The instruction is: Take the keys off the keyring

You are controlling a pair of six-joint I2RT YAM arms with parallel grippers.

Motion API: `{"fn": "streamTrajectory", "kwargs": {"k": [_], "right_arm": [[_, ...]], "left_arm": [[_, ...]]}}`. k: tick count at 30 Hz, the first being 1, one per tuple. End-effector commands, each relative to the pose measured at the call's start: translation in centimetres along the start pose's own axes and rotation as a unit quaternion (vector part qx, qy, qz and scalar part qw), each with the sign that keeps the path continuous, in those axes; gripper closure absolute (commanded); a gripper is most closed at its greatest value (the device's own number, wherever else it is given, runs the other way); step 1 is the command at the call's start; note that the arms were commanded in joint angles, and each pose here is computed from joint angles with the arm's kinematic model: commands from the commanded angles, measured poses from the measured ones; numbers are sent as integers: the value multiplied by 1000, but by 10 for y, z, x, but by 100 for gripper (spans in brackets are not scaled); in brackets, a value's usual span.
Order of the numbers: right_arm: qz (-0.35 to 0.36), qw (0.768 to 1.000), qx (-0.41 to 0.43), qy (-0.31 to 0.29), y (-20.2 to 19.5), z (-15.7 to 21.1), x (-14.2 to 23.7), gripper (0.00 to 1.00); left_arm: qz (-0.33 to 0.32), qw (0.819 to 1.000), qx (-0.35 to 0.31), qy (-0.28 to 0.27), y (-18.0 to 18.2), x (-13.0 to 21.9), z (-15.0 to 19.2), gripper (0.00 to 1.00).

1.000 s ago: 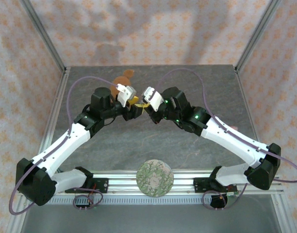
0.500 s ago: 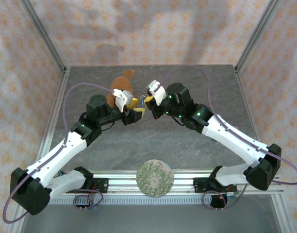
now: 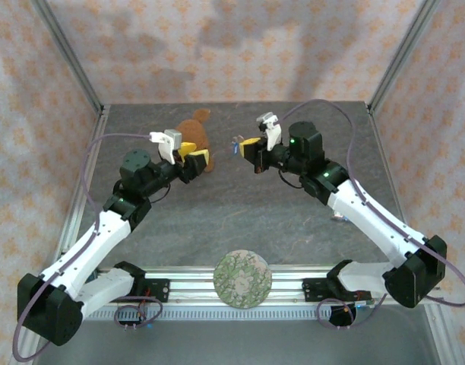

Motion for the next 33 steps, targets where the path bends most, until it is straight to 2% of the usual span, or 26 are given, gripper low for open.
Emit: {"fn": "streamTrajectory", "kwargs": {"k": [1, 3, 7, 15, 24, 33], "right_arm": [[-105, 992, -64, -38, 18, -23, 11, 100], [-139, 984, -94, -51, 16, -31, 14, 100], [-183, 974, -123, -59, 22, -39, 16, 100], [-251, 945, -192, -84, 35, -62, 18, 100], [-263, 935, -217, -97, 35, -66, 18, 100], [-262, 939, -207, -85, 38, -58, 17, 100]], "left_arm": [[73, 995, 52, -47, -9, -5, -39, 54], [109, 989, 72, -67, -11, -10, -48, 60], [144, 980, 86, -109, -14, -15, -62, 64], [224, 949, 84, -205, -29, -7, -89, 60], [226, 953, 46, -195, -49, -11, -86, 60], [236, 954, 27, -183, -64, -22, -92, 71]]}}
Point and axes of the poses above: each hand's point on the last joint's axis, 136 mm out from that joint toward the fingers, its own x axis back along the fingers, its own y axis along the line the jaws close on, z = x × y, the point moved 3 cm from there along x, back along the fingers, and after that the axes turned 10 degrees about -x, right-handed, at the moved point
